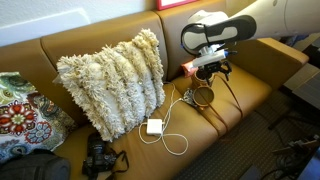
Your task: Move the bag to the right
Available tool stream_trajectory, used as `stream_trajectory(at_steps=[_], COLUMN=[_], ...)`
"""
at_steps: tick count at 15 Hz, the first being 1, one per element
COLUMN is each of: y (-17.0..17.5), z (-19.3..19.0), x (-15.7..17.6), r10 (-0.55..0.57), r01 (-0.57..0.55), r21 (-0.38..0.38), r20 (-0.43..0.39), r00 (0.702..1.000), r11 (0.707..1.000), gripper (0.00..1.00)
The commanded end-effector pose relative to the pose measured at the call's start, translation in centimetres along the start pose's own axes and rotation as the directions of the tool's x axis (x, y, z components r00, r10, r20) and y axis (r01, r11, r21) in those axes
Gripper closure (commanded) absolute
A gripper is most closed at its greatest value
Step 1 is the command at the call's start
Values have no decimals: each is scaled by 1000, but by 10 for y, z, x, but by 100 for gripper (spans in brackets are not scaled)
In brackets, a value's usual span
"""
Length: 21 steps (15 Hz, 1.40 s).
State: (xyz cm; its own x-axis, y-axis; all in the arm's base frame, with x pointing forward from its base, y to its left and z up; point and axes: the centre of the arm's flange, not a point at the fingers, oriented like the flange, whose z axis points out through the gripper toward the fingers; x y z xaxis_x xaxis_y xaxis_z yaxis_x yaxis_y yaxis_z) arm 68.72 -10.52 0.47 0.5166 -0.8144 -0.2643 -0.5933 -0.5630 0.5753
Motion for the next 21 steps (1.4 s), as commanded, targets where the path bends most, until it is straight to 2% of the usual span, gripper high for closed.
stream_trajectory(at_steps=[1, 4, 7, 10, 12, 14, 15, 16, 21], y=[-45, -19, -12, -14, -20, -29, -34, -37, -51], z=[-53, -67, -85, -104, -114, -119, -117, -104, -53], x=[41, 12, 5, 15, 28, 52, 67, 66, 88], r10=[23, 86, 174, 284, 360, 402, 417, 434, 440], r01=[-19, -55, -93, -128, -135, -156, -177, -202, -297], r21=[98, 264, 407, 537, 617, 647, 646, 637, 541], r20=[-39, -108, -167, -219, -256, -252, -240, -231, -155], r00=[999, 990, 970, 933, 897, 880, 876, 871, 885], r11=[995, 963, 909, 834, 775, 747, 743, 744, 787], gripper=[0, 0, 0, 0, 0, 0, 0, 0, 0])
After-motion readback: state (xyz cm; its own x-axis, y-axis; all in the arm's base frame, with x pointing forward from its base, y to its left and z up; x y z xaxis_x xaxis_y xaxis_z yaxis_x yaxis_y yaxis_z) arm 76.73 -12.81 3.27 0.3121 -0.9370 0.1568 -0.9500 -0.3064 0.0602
